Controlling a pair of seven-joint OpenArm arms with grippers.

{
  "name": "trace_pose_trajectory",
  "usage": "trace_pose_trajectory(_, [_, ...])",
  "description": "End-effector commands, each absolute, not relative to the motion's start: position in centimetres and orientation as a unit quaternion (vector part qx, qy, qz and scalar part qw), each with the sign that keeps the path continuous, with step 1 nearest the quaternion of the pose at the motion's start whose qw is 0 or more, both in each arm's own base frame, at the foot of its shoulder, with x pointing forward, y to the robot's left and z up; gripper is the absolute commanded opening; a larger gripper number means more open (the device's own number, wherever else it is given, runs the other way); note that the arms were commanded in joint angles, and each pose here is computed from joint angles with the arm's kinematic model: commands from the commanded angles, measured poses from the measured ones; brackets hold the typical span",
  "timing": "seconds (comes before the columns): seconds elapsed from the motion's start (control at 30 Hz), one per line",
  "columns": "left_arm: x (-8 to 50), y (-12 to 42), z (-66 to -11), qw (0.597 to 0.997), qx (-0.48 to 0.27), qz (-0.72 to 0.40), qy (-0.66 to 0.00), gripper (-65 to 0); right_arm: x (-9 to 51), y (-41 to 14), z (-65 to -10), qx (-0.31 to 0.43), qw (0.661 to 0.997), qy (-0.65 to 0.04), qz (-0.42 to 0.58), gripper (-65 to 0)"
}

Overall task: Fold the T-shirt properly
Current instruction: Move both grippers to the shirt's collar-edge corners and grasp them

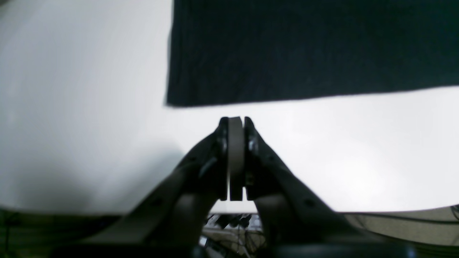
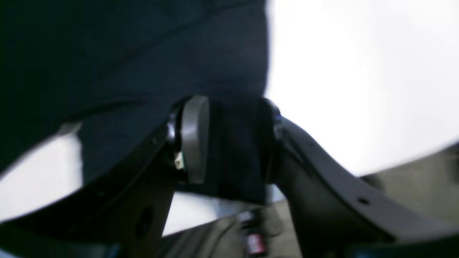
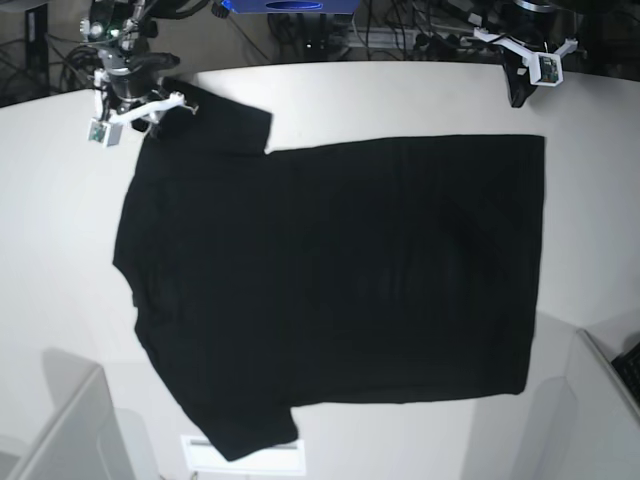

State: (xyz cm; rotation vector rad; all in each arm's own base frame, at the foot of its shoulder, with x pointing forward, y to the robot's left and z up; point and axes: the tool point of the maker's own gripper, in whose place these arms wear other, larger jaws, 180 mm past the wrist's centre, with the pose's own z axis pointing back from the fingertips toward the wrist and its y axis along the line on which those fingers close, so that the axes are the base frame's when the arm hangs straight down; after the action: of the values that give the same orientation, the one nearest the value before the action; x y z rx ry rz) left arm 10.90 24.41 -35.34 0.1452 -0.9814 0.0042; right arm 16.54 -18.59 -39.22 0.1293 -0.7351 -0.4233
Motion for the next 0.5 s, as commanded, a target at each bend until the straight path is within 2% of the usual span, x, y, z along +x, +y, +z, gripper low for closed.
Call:
trace_pose_trajectory(0.0, [10.9, 24.7, -34.5, 0.874, 0.073, 0.000, -0.481, -65.0, 17.0, -19.3, -38.4, 0.073, 0.901, -0.371, -0.214, -43.1])
trace_pose_trajectory(0.03, [10.9, 24.9, -34.4, 0.873, 0.072, -0.003, -0.482, -59.2, 16.8, -19.4, -38.6, 0.102, 0.896, -0.362, -0.234, -42.9])
trace_pose_trajectory(0.17, [11.1, 25.2, -34.1, 0.872, 0.061, -0.016, -0.485, -29.5, 16.9, -20.7, -39.2, 0.187, 0.874, -0.330, -0.304, -42.8])
trace_pose_trajectory(0.23, [11.7, 26.0, -33.5, 0.865, 0.054, 0.016, -0.498, -20.1, 16.7, -21.6, -40.3, 0.200, 0.873, -0.309, -0.320, -42.8])
trace_pose_trajectory(0.3, [11.6, 27.6, -33.3, 0.860, 0.047, 0.065, -0.504, -18.8, 16.6, -22.0, -41.2, 0.202, 0.878, -0.292, -0.322, -41.1])
trace_pose_trajectory(0.47, [11.7, 30.2, -32.5, 0.850, 0.037, 0.118, -0.512, -20.2, 15.8, -21.8, -42.5, 0.204, 0.883, -0.265, -0.330, -30.0])
